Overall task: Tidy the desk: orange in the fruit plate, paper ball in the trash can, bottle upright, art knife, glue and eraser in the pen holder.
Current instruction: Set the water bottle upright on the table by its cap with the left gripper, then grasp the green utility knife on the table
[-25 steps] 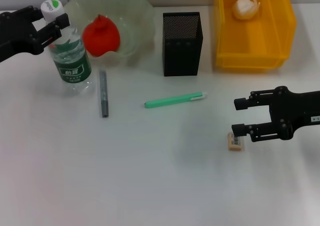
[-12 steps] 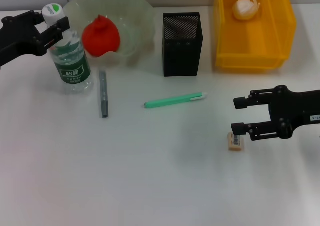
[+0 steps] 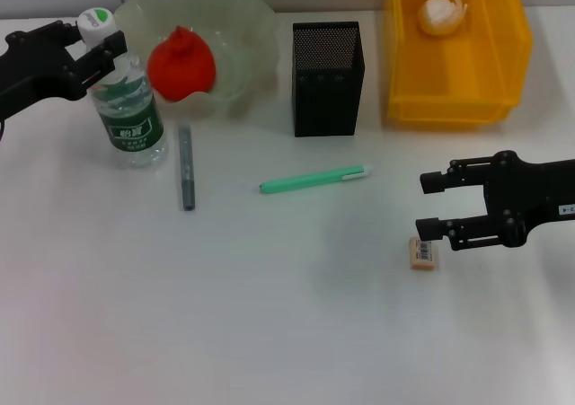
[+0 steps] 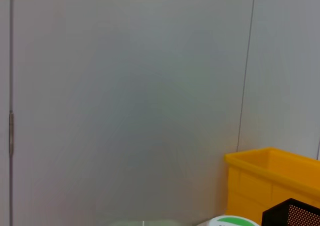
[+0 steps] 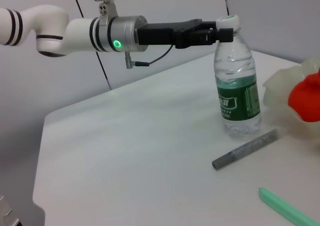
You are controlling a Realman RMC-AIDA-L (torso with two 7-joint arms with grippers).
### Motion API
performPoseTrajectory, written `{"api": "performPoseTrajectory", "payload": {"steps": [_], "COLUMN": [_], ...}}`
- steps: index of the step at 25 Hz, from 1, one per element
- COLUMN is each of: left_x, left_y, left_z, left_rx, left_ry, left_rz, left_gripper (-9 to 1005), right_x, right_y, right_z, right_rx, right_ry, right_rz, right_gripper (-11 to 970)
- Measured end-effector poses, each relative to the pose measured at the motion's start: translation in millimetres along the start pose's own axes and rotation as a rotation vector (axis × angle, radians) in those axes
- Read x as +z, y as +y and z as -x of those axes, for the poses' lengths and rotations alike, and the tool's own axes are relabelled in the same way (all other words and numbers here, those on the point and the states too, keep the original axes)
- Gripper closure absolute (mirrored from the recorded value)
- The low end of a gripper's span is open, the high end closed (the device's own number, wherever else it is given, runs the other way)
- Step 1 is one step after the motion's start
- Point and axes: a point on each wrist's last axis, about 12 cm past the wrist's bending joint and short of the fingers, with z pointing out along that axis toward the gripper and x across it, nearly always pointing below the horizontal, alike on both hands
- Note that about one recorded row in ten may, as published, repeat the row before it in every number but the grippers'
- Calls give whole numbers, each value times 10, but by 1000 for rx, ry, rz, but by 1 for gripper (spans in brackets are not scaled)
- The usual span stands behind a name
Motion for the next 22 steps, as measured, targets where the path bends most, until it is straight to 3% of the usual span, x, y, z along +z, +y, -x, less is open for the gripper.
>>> {"api": "performPoseTrajectory", "payload": {"steps": [12, 17, 20, 22], "left_x": [10, -102, -268, -300], "left_y": [-27, -25, -28, -47], "left_z": [10, 180, 403, 447], "left_rx": [14, -10, -59, -70], "left_ry": [-6, -107, -185, -194], "left_rz": [-22, -60, -138, -173], "left_gripper": [394, 169, 158, 151], "right_x": [0, -2, -1, 0], "right_y": [-3, -4, -7, -13], "right_z": [9, 11, 17, 29], "right_rx": [-2, -2, -2, -2], "right_ry": [0, -1, -1, -1], "right_rz": [2, 0, 0, -1], "right_gripper": [247, 246, 246, 246]}}
